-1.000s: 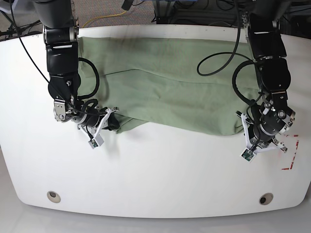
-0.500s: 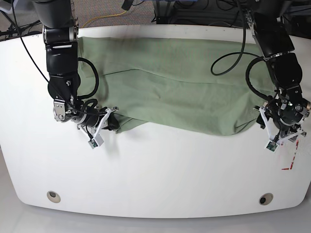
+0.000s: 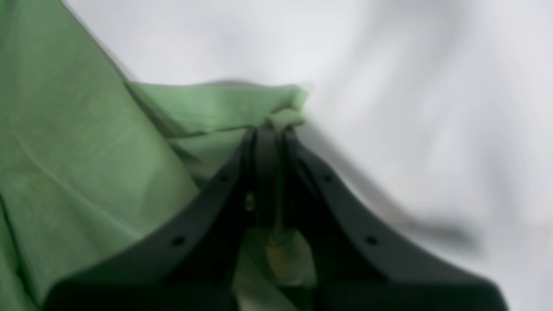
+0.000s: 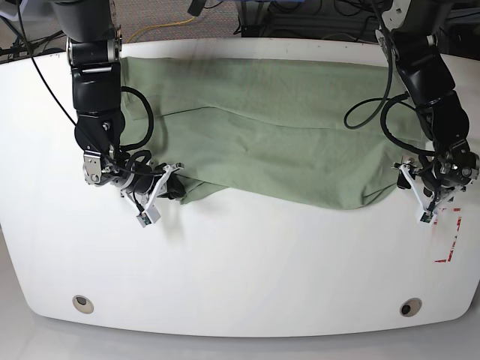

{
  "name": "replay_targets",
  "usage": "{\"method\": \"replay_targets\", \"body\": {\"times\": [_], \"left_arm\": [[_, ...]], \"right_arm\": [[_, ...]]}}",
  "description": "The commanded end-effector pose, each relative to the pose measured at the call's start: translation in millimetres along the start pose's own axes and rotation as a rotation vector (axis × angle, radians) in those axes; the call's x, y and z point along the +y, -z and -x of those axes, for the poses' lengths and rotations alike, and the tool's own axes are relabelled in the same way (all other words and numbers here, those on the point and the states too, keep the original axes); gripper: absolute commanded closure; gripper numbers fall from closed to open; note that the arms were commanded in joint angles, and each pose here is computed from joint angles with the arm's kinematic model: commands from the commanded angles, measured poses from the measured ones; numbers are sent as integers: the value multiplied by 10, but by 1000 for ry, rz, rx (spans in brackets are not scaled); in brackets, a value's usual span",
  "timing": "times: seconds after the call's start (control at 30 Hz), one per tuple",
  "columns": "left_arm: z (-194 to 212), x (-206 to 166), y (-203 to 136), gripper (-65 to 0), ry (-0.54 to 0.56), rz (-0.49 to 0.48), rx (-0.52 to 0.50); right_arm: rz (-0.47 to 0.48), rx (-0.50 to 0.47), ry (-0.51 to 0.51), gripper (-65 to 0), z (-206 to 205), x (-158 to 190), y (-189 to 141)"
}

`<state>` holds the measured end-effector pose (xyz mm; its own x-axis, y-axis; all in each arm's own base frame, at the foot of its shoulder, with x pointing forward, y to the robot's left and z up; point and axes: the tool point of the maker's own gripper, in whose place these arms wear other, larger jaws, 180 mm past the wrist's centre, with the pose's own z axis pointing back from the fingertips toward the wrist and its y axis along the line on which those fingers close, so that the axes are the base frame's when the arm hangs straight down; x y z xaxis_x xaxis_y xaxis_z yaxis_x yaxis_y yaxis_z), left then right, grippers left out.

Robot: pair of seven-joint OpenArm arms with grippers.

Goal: Fold the T-shirt properly

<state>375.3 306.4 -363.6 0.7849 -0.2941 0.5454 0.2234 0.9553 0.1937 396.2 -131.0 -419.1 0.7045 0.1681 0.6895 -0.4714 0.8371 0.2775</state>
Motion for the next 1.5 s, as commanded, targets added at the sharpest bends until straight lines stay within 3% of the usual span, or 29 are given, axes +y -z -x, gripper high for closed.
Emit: {"method": "replay_targets", "body": {"times": [0.0, 0.3, 0.4, 0.53, 0.6, 0.7, 0.83, 1.1, 1.37, 1.47], "left_arm": [[-142, 85, 29, -382, -22, 5, -31], [-55, -85, 298, -361, -82, 101, -9], [-36, -186, 335, -274, -86, 120, -5], [45, -298, 376, -67, -78, 137, 15], [120, -388, 402, -28, -49, 150, 38], [191, -473, 422, -25, -22, 162, 57], [73, -398, 212, -24, 41, 91, -1], [-118, -732, -217, -25, 244, 25, -98], [-11, -1098, -470, -31, 376, 39, -131], [44, -1156, -487, -82, 388, 48, -126]], "right_arm": [[5, -53, -19, 0, -227, -46, -64], [6, -53, -20, 0, -225, -52, -68], [6, -53, -20, 0, -225, -52, -68], [6, -53, -20, 0, -225, -52, -68], [6, -53, -20, 0, -225, -52, -68], [6, -53, -20, 0, -225, -52, -68], [6, -53, -20, 0, -225, -52, -68], [5, -53, -21, 0, -225, -50, -68], [5, -53, -21, 0, -225, -50, -68], [5, -53, -21, 0, -225, -50, -68]]}}
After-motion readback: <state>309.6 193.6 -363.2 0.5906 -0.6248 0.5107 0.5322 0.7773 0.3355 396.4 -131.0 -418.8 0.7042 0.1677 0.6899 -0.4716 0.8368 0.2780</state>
